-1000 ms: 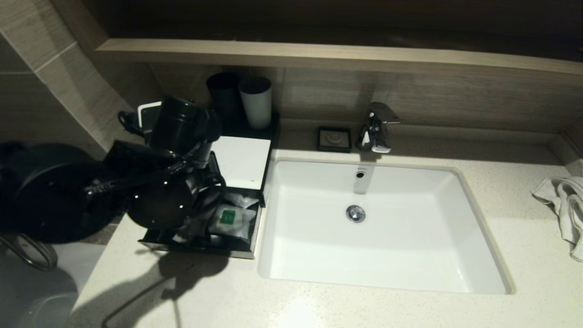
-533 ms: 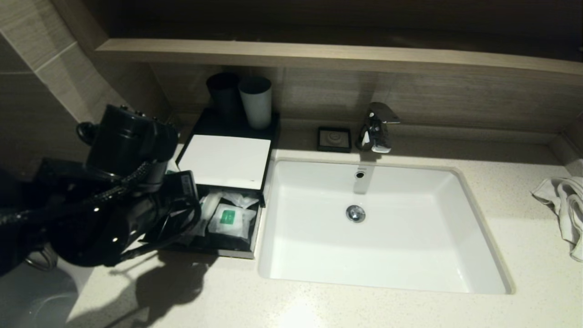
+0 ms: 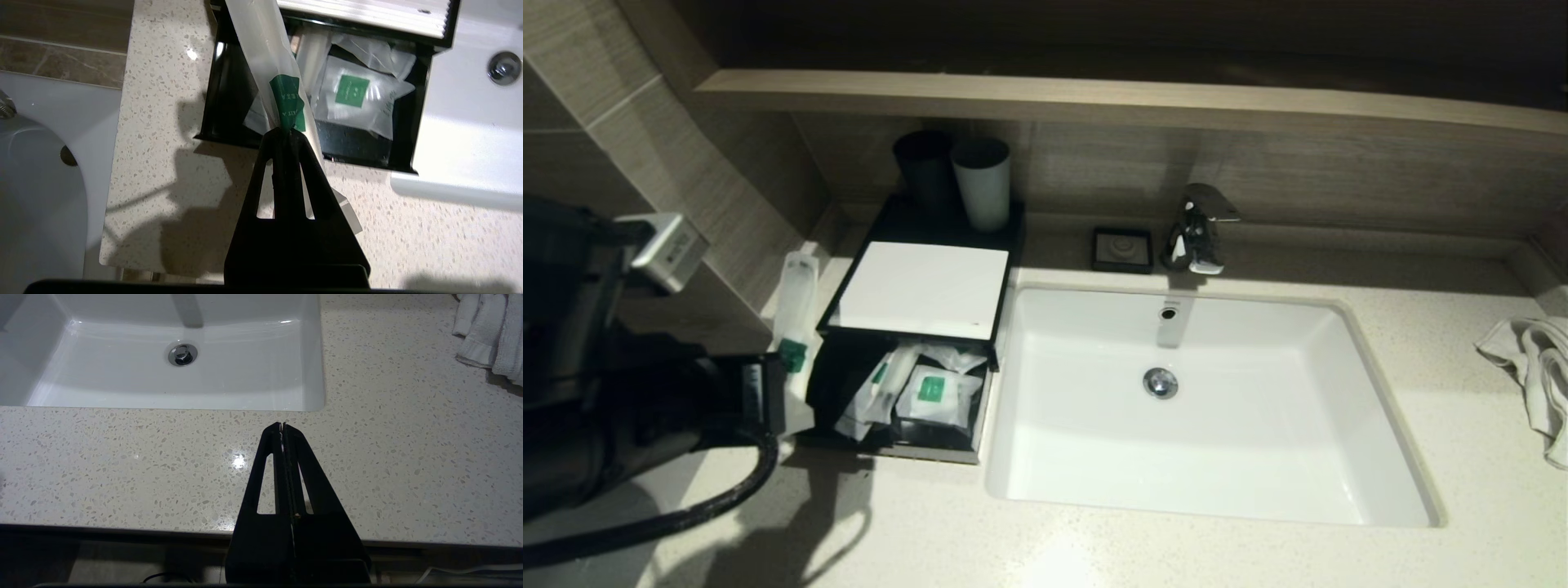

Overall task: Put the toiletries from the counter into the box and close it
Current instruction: Place the bathroom toiletry into the drawer

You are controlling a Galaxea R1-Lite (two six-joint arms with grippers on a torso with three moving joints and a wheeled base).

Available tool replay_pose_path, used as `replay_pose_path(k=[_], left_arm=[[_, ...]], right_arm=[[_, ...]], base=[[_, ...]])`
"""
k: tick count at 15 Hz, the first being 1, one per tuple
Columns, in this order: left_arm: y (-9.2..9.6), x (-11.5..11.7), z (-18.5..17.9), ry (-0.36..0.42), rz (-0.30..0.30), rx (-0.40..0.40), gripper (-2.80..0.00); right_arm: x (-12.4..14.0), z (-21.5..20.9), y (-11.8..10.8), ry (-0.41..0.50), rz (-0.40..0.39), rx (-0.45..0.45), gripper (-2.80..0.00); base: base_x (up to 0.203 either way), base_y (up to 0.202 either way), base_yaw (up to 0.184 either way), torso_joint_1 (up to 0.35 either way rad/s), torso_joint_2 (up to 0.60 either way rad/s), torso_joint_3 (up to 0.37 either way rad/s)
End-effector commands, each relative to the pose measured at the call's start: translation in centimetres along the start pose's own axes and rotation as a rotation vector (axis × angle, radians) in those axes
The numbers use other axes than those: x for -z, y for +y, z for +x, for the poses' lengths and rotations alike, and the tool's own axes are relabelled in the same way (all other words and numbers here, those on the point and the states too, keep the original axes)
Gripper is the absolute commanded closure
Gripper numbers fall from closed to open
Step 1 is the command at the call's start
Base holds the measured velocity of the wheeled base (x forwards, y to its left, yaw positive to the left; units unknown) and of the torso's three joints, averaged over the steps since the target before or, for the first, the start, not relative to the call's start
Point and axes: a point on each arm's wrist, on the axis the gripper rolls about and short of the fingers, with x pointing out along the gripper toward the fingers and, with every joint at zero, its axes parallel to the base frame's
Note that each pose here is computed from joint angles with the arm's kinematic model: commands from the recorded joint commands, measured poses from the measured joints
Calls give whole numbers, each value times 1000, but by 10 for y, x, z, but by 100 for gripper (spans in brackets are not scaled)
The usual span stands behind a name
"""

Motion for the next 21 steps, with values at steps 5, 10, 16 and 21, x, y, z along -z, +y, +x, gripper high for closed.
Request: replay_pose_path(k=[5,10,16,21], left_arm=[[31,20,-48,100,24,188,0],[31,36,-41,202,50,244,0],[25,46,-24,290,77,232,0],[23,42,-2,318,38,180,0]], right_arm=[[0,0,0,2,0,0,0],[0,0,0,2,0,0,0],[0,0,0,2,0,0,0],[0,0,0,2,0,0,0]], base=[[0,0,0,0,0,0],[0,0,0,0,0,0],[0,0,0,0,0,0],[0,0,0,0,0,0]])
